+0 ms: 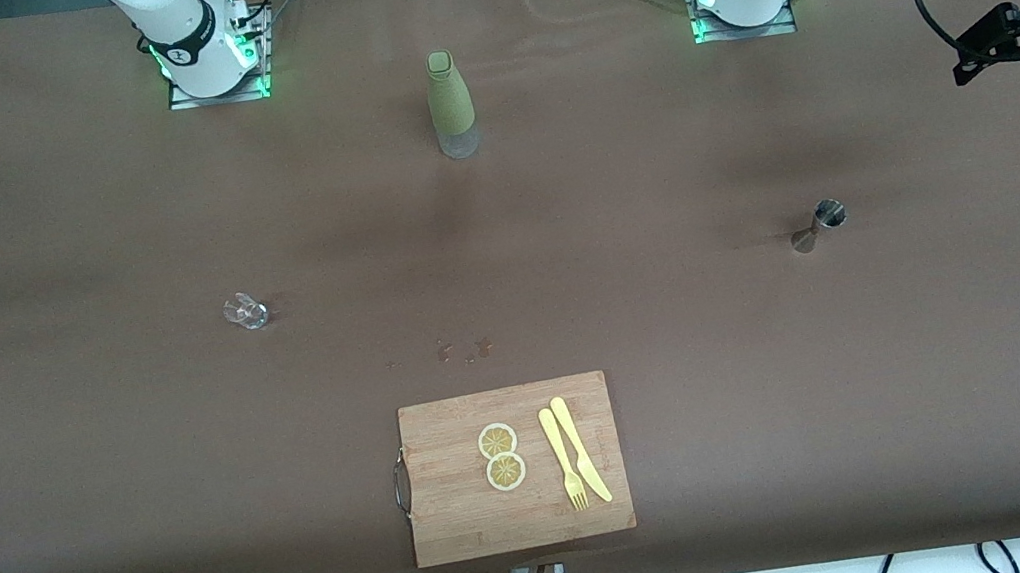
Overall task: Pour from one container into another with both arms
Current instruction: 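Move the right gripper toward the glass cup while the left gripper moves toward the jigger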
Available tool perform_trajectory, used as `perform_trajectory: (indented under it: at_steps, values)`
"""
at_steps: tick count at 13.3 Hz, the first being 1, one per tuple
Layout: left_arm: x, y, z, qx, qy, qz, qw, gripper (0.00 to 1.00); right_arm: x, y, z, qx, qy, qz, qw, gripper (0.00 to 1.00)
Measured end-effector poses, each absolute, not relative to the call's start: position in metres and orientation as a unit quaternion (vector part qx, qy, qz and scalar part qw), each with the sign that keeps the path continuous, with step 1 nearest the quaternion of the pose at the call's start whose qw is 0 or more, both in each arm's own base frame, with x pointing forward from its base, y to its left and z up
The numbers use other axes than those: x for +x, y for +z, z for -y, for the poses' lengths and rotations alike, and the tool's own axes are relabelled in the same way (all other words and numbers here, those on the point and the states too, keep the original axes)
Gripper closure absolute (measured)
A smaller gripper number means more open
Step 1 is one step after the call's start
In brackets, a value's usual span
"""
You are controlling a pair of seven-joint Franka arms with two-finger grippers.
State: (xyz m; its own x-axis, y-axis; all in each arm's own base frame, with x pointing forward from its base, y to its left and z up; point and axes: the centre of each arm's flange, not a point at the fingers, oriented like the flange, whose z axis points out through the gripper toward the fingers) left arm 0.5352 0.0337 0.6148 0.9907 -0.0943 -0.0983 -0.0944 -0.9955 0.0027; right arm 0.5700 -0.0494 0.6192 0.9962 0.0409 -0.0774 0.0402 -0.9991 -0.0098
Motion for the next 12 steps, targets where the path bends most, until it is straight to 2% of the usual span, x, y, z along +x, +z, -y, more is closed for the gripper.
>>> perform_trajectory:
  at_steps: [12]
  values:
    - [0.549, 0.587, -0.082, -0.993, 0.050, -0.107, -0.020, 0.00, 0.573, 0.608, 0.053, -0.999, 0.048, 0.017, 0.006, 0.00]
